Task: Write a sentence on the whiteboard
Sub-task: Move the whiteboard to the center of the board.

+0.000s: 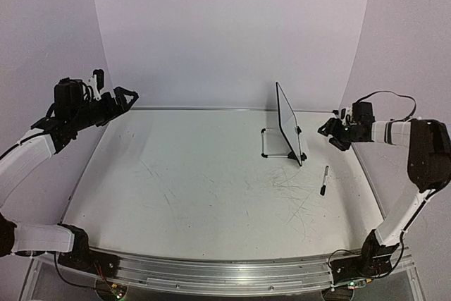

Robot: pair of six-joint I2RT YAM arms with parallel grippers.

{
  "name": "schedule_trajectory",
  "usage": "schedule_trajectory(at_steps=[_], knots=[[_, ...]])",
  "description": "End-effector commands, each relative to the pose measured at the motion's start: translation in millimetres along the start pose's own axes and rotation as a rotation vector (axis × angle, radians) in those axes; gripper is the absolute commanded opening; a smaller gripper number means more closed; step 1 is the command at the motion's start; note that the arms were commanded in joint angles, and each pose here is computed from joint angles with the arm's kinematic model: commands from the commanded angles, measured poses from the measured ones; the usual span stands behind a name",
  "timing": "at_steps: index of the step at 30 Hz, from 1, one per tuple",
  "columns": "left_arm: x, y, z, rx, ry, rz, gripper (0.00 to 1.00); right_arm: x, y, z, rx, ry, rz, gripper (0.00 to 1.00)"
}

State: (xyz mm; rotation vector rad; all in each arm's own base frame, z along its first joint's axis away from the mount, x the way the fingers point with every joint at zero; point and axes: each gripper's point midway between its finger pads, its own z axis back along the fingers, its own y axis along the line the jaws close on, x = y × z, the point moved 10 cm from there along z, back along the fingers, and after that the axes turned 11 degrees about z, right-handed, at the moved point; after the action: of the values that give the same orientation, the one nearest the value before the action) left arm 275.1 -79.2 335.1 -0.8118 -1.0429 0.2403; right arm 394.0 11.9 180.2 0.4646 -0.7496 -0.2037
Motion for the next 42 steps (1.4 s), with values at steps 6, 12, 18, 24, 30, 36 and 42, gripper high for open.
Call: schedule_trajectory(at_steps=[6, 12, 18, 24, 30, 36, 42], knots=[[-2.9, -7.8, 4.7, -0.061, 0.01, 0.015, 0.98, -12.9, -11.6, -49.3, 0.146, 0.094, -0.07, 0.67], [-5.1, -6.6, 0.1, -0.057, 0.023, 0.023, 0.98, -33.9, -21.5, -69.5, 0.207, 0.171, -0.104, 0.66], [-6.6, -9.4, -2.6, -0.064, 0.033, 0.024, 0.97, -48.3, -24.4, -71.4, 0.24, 0.183, -0.134, 0.63], [-8.0, -9.9, -4.3, -0.062, 0.035, 0.025, 0.97, -61.6, -24.2, -74.9, 0.276, 0.208, -0.153, 0.59], [-9.4, -10.1, -6.7, -0.059, 0.039, 0.025, 0.97, -69.5, -20.3, -79.5, 0.294, 0.225, -0.156, 0.48], [-11.8, -7.9, -9.2, -0.05, 0.043, 0.023, 0.97, -83.6, -2.0, -82.7, 0.316, 0.247, -0.125, 0.37], [-14.3, -4.1, -14.3, -0.036, 0.052, 0.027, 0.97, -101.8, 15.7, -79.4, 0.333, 0.252, -0.135, 0.35]])
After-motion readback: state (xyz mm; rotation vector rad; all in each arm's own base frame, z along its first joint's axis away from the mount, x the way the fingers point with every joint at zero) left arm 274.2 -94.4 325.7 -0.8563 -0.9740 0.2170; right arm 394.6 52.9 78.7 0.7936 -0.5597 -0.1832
